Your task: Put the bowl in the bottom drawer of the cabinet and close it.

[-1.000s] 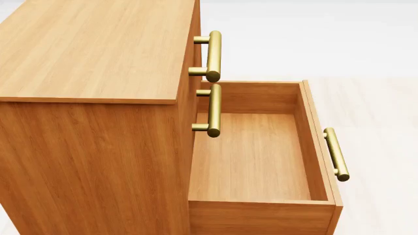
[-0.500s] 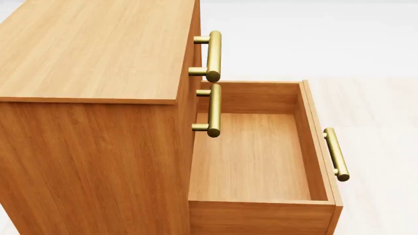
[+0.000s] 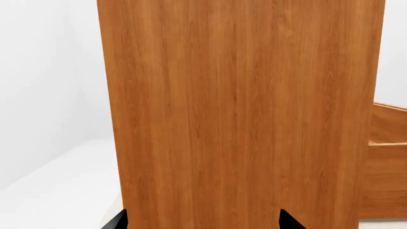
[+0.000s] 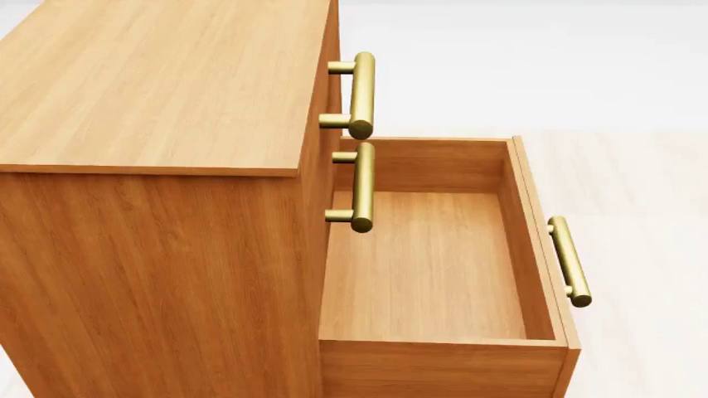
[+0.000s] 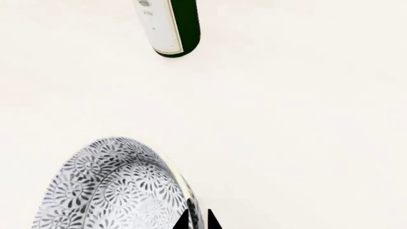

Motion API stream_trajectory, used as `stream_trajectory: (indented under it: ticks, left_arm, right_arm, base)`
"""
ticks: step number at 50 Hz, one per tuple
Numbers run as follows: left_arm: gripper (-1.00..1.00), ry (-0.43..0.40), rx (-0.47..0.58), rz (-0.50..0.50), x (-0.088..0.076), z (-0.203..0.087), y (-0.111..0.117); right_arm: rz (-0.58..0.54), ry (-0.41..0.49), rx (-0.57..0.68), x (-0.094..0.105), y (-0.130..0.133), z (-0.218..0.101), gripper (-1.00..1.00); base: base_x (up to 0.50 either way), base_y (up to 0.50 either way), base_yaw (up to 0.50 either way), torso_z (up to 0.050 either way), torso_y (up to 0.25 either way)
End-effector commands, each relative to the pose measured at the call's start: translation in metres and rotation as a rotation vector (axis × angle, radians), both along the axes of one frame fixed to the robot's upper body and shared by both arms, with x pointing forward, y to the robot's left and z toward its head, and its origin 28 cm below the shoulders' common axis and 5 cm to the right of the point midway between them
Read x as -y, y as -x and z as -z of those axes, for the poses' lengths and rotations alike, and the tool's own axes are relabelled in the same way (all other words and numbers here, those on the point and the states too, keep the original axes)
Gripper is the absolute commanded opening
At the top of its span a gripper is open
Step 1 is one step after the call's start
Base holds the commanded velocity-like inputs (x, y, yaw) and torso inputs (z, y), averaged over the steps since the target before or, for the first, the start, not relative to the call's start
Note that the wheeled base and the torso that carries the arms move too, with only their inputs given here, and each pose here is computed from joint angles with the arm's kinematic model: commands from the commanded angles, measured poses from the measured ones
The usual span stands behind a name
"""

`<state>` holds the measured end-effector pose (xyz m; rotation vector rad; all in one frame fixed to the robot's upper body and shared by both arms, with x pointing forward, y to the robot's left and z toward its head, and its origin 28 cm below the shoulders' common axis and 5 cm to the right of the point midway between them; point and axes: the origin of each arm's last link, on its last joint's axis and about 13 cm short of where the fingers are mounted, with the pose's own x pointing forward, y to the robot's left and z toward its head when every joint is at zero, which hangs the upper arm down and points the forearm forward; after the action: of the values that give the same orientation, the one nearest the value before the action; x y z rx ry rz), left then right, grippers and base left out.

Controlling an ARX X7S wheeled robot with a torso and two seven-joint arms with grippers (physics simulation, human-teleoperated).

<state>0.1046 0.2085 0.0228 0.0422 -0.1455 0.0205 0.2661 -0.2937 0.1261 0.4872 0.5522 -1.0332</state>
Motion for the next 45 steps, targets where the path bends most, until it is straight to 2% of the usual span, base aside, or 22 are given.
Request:
stream_trajectory:
  ticks: [1,8,20,33,45]
  left_arm:
    - [1.00,0.003,0.002,0.000,0.000,-0.005,0.001]
    - [1.00,0.003,0.002,0.001,0.000,0.000,0.001]
    - [1.00,0.004,0.002,0.002,0.000,-0.003,0.002]
    - [1.00,0.004,0.002,0.002,0.000,-0.003,0.001]
    - [1.00,0.003,0.000,0.001,0.000,-0.002,0.000]
  right_arm:
    - [-0.110,0.113,0.139,-0.010,-0.002,-0.025,-1.00]
    - [-0.200,0.224,0.193,-0.017,-0.004,-0.047,-1.00]
    - [-0.280,0.332,0.258,-0.028,-0.015,-0.082,-1.00]
    - [-0.327,0.386,0.316,-0.034,-0.021,-0.112,-1.00]
    - [-0.367,0.402,0.323,-0.040,-0.038,-0.125,-1.00]
  base:
    - [0.00,0.00,0.00,0.000,0.000]
    - [0.00,0.00,0.00,0.000,0.000]
    - [0.00,0.00,0.00,0.000,0.000]
    - [0.00,0.00,0.00,0.000,0.000]
    - [0.00,0.00,0.00,0.000,0.000]
